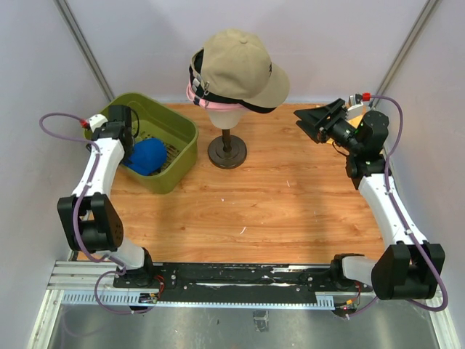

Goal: Stack the hats
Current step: Move the bin to the center of the board.

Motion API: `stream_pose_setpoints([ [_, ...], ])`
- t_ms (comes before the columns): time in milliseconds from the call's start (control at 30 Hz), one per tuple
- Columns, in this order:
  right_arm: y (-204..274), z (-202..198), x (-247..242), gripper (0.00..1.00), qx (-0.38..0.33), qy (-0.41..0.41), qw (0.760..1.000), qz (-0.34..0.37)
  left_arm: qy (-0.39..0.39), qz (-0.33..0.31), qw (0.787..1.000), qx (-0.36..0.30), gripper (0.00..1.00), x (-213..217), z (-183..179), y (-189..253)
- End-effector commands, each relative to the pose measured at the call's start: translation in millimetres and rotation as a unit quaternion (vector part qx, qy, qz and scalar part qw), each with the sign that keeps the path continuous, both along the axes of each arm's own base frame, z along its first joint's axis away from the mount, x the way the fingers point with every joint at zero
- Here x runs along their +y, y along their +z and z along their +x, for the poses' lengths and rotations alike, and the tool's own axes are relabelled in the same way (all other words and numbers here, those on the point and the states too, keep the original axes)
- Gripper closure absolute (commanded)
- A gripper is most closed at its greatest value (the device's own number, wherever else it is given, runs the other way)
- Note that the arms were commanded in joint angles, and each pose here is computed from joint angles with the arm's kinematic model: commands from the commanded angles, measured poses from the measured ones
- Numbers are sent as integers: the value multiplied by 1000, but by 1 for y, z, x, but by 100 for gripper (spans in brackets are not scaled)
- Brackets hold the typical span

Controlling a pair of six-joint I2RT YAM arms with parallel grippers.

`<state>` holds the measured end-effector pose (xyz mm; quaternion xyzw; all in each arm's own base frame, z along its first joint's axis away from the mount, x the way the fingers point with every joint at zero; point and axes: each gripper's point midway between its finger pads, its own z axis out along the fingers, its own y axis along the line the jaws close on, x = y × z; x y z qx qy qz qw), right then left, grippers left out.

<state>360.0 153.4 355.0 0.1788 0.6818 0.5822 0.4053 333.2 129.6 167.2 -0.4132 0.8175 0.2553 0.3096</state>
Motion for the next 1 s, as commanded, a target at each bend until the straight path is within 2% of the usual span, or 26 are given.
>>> stream_pose_setpoints([
  [0,11,-11,10,43,-24,18,1000,2,0,-15,998,-59,33,-5,1,33],
  [200,11,-10,11,43,-24,18,1000,3,-14,-18,996,-89,30,-8,3,51],
  [367,11,-8,12,43,-24,19,1000,4,-35,-17,996,-77,28,-9,12,50],
  [533,8,-5,13,43,-22,20,1000,4,-55,-12,996,-67,20,-9,22,45],
  [967,-6,4,15,43,-10,21,1000,1,-81,11,995,-63,19,-12,55,34],
])
